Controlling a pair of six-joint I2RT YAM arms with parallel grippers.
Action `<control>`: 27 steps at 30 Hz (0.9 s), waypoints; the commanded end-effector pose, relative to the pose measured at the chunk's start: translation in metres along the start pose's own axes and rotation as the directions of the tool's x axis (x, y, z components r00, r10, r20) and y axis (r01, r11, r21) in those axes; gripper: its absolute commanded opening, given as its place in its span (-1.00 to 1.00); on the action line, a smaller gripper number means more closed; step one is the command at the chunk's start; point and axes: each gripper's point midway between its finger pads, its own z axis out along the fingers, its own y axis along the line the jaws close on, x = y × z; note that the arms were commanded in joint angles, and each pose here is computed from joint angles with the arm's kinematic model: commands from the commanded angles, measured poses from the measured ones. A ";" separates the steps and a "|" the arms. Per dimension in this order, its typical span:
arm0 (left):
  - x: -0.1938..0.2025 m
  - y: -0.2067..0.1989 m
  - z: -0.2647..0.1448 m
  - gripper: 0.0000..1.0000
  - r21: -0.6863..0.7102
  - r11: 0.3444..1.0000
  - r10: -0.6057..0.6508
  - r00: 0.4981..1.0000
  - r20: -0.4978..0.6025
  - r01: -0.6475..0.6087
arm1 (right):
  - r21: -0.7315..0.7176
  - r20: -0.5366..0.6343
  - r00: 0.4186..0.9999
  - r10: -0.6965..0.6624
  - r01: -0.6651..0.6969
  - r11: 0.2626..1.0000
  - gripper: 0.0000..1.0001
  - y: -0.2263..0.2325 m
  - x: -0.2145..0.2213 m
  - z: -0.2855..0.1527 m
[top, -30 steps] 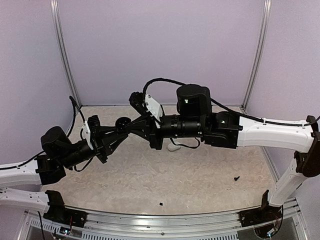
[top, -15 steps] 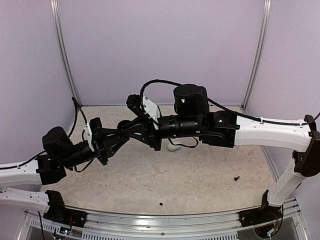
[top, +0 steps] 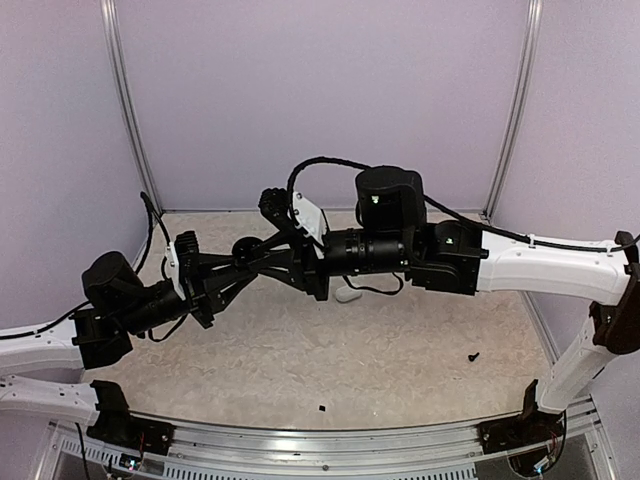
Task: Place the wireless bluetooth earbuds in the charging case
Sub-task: Insert the right earbud into the right side groove of the charging case, then move the left earbud to the center of the board.
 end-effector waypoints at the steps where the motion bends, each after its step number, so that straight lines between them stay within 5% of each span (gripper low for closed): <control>1: -0.018 0.004 -0.002 -1.00 0.000 1.000 -0.013 0.998 0.068 0.013 | 0.001 0.046 0.998 -0.033 0.033 0.999 -0.51 0.000 -0.020 -0.020; 9: -0.018 0.008 -0.002 -1.00 -0.002 0.999 -0.047 0.996 0.080 0.048 | 0.071 0.041 0.999 0.002 -0.005 0.997 -0.45 -0.020 -0.018 -0.032; 17: -0.009 0.021 0.003 -1.00 -0.047 0.992 -0.115 0.991 0.063 0.118 | 0.284 -0.074 0.968 0.239 -0.209 0.936 0.21 -0.084 0.038 -0.080; 22: -0.004 0.025 0.004 -1.00 -0.068 0.987 -0.141 0.988 0.064 0.146 | 0.478 -0.139 0.824 0.550 -0.430 0.766 0.44 -0.113 0.109 -0.129; 27: 0.003 0.025 0.007 -1.00 -0.067 0.984 -0.160 0.985 0.060 0.164 | 0.660 -0.148 0.538 0.830 -0.572 0.488 0.50 -0.105 0.207 -0.188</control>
